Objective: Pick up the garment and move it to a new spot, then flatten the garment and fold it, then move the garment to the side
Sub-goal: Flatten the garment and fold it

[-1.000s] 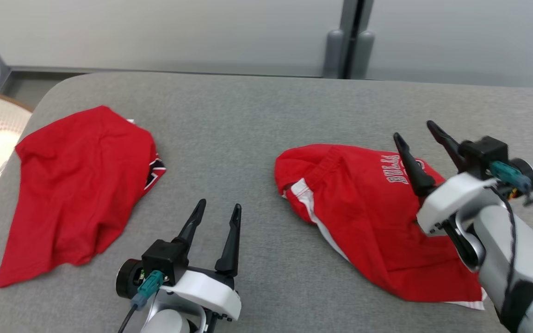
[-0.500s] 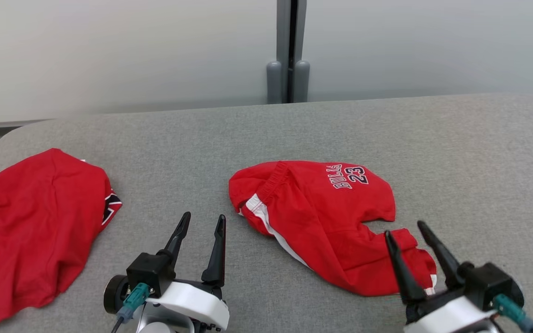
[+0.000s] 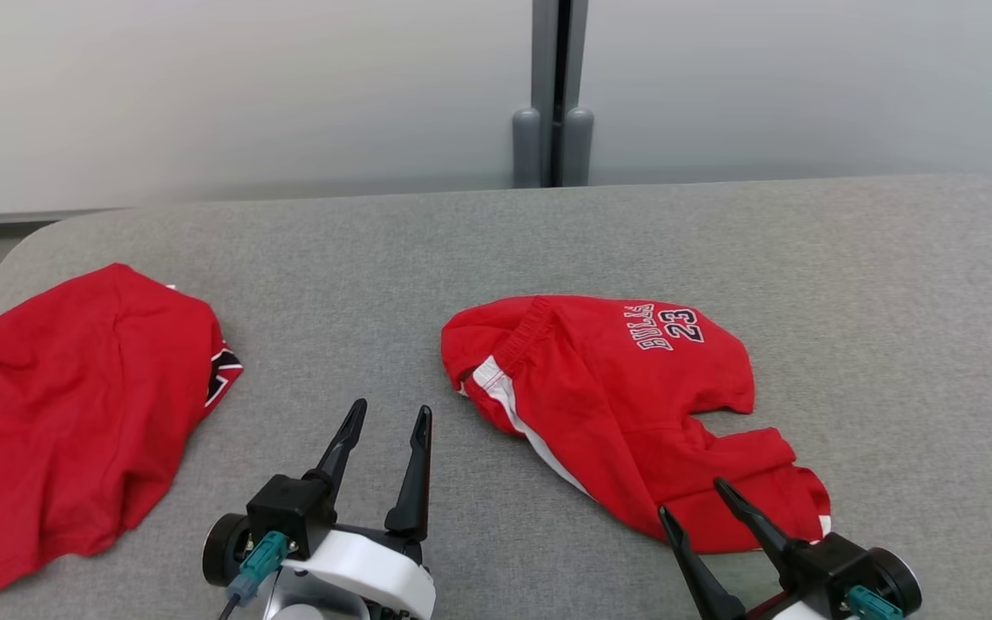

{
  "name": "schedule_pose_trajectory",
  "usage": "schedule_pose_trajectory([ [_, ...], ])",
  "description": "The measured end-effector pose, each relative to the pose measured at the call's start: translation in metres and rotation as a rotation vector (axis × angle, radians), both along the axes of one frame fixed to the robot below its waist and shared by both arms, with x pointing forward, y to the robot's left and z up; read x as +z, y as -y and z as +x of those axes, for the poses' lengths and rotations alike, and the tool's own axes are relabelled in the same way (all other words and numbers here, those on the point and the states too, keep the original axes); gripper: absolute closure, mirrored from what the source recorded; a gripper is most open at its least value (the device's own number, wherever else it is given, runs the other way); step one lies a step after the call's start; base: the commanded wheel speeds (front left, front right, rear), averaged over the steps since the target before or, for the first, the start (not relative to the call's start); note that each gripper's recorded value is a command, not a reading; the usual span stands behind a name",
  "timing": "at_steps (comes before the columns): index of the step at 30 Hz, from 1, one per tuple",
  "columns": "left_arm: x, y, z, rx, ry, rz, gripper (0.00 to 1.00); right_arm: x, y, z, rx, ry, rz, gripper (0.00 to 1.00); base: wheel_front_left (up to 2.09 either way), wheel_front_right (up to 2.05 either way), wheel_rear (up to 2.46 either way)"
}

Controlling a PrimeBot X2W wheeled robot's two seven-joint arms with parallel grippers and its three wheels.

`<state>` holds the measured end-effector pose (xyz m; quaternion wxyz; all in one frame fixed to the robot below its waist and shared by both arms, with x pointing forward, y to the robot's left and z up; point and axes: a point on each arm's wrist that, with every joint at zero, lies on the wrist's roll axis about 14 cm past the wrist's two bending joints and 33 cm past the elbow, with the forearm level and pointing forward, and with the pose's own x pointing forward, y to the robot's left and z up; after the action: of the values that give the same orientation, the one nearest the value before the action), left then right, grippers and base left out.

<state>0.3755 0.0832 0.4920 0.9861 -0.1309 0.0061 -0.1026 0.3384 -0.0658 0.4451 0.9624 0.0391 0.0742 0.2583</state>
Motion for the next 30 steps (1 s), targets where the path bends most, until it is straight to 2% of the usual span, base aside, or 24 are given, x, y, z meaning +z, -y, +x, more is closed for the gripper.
schedule_pose_trajectory([
  [10, -0.014, -0.016, 0.000, 0.047, -0.044, 0.001, 0.00, -0.046, -0.016, 0.006, 0.108, -0.133, -0.090, 0.00, 0.00, 0.00, 0.00],
  [11, -0.014, -0.019, 0.001, 0.057, -0.046, 0.002, 0.00, -0.051, -0.018, 0.009, 0.112, -0.153, -0.090, 0.08, 0.00, 0.00, 0.00],
  [12, -0.015, -0.021, 0.002, 0.061, -0.046, 0.003, 0.00, -0.053, -0.019, 0.011, 0.115, -0.159, -0.087, 0.58, 0.00, 0.00, 0.00],
  [13, -0.015, -0.022, 0.002, 0.066, -0.048, 0.003, 0.00, -0.054, -0.020, 0.013, 0.117, -0.162, -0.087, 0.92, 0.00, 0.00, 0.00],
  [14, -0.016, -0.023, 0.001, 0.070, -0.051, 0.004, 0.00, -0.054, -0.020, 0.015, 0.116, -0.163, -0.083, 1.00, 0.00, 0.00, 0.00],
  [25, -0.011, -0.023, 0.000, 0.073, -0.040, -0.003, 0.00, -0.035, -0.001, 0.035, 0.083, -0.097, -0.094, 1.00, 0.00, 0.00, 0.00],
  [30, -0.011, -0.019, 0.000, 0.063, -0.041, -0.003, 0.00, -0.016, 0.012, 0.059, 0.087, -0.023, -0.155, 1.00, 0.00, 0.00, 0.00],
])
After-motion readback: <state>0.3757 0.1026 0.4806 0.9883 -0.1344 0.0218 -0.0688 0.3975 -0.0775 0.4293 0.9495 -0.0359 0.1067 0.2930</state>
